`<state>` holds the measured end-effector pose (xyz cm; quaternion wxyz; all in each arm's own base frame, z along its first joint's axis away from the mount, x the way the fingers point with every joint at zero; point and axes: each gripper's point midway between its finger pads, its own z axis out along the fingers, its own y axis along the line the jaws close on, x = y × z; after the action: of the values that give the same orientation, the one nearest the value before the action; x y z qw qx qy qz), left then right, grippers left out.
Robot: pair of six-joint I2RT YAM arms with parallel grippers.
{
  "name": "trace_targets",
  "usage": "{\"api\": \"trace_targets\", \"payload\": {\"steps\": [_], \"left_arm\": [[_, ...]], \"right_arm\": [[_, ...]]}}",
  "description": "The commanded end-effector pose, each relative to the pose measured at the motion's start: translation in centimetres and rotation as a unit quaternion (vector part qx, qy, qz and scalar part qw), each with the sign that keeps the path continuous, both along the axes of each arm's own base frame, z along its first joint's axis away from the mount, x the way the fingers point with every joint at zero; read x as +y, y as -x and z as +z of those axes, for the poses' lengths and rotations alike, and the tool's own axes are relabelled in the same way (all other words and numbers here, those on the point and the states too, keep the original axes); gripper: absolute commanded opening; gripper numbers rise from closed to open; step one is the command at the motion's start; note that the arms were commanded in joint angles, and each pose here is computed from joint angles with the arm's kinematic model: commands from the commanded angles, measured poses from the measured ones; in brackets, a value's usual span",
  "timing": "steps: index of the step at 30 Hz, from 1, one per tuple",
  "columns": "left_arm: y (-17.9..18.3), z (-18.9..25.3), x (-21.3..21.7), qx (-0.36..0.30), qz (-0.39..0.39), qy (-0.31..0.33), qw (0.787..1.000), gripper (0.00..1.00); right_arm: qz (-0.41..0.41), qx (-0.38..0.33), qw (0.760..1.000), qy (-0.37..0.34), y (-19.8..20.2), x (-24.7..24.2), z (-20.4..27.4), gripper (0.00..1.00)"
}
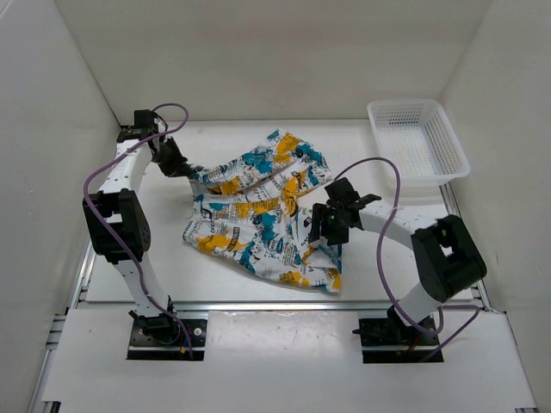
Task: Fold and stack the shorts
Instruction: Flatten the shorts out
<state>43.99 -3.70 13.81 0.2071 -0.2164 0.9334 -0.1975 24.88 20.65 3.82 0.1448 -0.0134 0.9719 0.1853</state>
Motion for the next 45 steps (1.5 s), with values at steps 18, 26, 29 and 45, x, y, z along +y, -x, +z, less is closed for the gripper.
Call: {"api": "trace_targets", "payload": {"steps": [18,26,29,45], "left_arm": [[0.5,1.6,0.9,-0.027,-0.004,-0.006,1.000,0.10],[0.7,1.3,0.9,-0.025,-0.011,-0.010,1.000,0.10],[0.8,1.3,0.8,-0.026,-0.017,-0.008,0.999,0.10],[0.7,1.0,0.7,-0.024,-0.023,-0.006,0.999,0.10]], "right_arm": [[-0.051,-0.071,0.995,0.055,-4.3,-1.2,1.3,0.00],[-0.073,-0.110,0.988,0.082,-8.6,-3.9,4.6,0.00],[-0.095,-0.112,0.983,0.111,-10.7,-4.9,4.2,0.01],[-0.147,-0.210,0.954,0.155,-12.5,-6.0,11.6,0.05]]}}
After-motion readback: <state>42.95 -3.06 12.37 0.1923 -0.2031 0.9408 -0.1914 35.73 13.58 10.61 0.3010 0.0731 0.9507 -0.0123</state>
